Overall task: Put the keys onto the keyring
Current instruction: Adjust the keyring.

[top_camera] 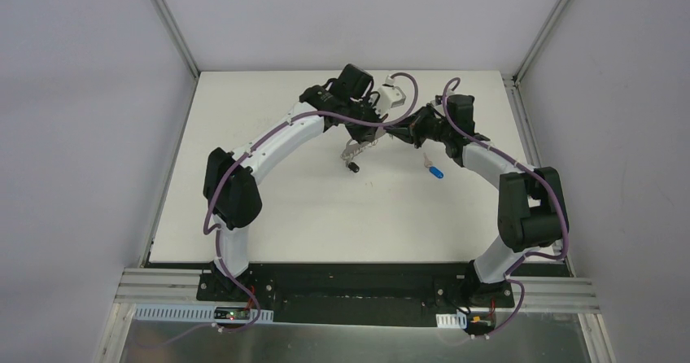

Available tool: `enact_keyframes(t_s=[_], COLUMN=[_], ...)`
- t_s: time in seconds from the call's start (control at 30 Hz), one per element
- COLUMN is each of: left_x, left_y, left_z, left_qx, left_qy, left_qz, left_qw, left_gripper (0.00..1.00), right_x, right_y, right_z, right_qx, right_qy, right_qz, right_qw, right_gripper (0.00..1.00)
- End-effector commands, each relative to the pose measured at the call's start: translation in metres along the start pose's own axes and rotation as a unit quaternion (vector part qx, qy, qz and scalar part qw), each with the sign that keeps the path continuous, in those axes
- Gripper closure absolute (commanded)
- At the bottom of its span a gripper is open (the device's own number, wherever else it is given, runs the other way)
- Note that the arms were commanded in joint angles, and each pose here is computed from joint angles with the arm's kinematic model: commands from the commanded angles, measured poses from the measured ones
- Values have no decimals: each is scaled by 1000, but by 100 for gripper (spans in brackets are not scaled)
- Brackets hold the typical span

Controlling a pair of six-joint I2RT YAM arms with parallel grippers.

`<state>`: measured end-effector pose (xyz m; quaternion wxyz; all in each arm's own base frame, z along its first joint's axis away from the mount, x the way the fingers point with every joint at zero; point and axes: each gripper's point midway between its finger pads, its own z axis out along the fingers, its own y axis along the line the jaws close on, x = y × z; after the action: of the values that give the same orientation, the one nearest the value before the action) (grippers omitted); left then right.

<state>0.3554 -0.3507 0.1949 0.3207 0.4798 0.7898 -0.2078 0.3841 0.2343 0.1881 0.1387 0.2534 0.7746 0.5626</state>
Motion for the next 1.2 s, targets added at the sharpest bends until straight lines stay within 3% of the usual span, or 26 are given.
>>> enact_keyframes(t_s=[0.0, 0.27, 0.4, 0.6, 0.8, 1.17], left_x=[-13, -5, 1, 5, 5, 6], left_y=[-2, 3, 7, 2, 1, -1], left_z=[-9, -9, -5, 4, 10, 13], left_qx=[13, 2, -8, -11, -7, 2], left_qy=[-16, -9, -6, 7, 7, 14], left_qz=[-15, 0, 18, 48, 51, 48], left_qw=[1000, 1000, 1000, 999, 999, 999], left_gripper=[100, 100, 82, 74, 78, 100], right_x=[0, 0, 0, 0, 0, 0], right_y=[23, 26, 25, 23, 23, 23], right_z=[-11, -12, -12, -11, -11, -11], right_qx=[-29, -31, -30, -29, -28, -28], right_qy=[-9, -9, -9, -10, -9, -8], right_qz=[-40, -38, -36, -33, -34, -33], right_qw=[999, 999, 999, 999, 999, 999], right_gripper=[100, 100, 100, 100, 100, 100])
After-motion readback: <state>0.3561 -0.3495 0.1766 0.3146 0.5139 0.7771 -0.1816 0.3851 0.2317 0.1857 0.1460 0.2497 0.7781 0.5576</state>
